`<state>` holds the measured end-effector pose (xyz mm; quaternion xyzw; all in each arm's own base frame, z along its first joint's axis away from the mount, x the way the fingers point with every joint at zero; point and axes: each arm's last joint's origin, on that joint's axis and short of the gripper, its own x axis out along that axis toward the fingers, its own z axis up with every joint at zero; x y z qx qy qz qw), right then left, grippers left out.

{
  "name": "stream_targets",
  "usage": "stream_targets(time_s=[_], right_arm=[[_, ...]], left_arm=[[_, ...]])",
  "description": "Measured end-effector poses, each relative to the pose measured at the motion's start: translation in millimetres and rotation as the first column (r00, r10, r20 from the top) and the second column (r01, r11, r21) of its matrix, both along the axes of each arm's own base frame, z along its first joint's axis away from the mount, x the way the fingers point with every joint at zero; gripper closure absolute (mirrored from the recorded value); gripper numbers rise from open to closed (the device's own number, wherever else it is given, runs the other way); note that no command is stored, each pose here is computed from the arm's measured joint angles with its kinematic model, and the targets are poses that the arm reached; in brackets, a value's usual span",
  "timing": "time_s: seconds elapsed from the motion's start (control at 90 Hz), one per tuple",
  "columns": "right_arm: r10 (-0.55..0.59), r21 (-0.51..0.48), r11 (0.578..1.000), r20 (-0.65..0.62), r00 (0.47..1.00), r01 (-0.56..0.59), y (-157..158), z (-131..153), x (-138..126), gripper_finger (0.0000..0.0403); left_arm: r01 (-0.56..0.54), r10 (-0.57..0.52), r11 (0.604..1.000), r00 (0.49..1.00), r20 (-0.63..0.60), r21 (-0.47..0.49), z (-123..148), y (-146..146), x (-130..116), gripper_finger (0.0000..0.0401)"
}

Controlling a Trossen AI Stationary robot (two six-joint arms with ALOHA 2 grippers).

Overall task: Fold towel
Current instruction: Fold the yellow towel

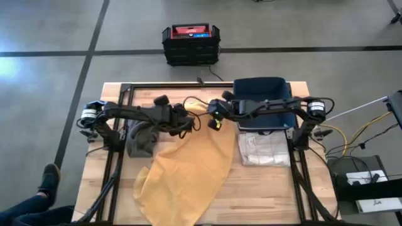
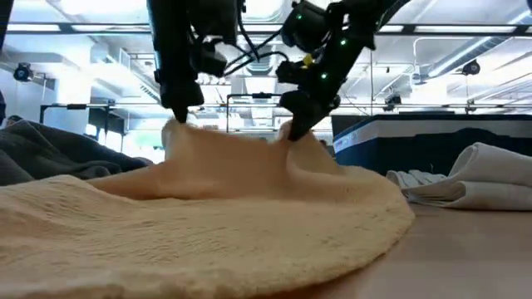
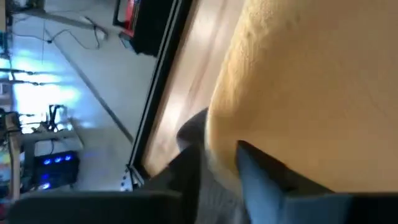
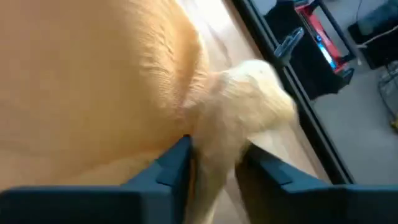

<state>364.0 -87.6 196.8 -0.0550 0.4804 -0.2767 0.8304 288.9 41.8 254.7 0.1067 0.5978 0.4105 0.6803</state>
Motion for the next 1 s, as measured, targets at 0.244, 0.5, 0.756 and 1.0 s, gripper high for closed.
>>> stream_targets(time_s=[0.244,0.5,0.756,1.0], right_arm=[[0.027,0.098,0.995,-0.009,1.0,-0.026,11,61,-8,0.018],[0.274,0.396,0.864,0.15,0.95,-0.312,95,65,-12,0.0145],[0.441,0.323,0.798,0.264,0.858,-0.509,217,-5,-3,0.0163],[0.345,0.346,0.859,0.155,0.926,-0.377,257,-76,11,0.0206]], left_arm=[[0.075,-0.059,0.996,0.959,0.278,-0.046,46,-33,-28,0.0175],[0.355,-0.127,0.869,0.833,0.538,-0.345,33,-108,-73,0.0163],[0.294,-0.023,0.777,0.897,0.442,-0.557,-40,-167,-111,0.0208],[0.153,0.091,0.759,0.938,0.336,-0.633,-88,-198,-133,0.0253]])
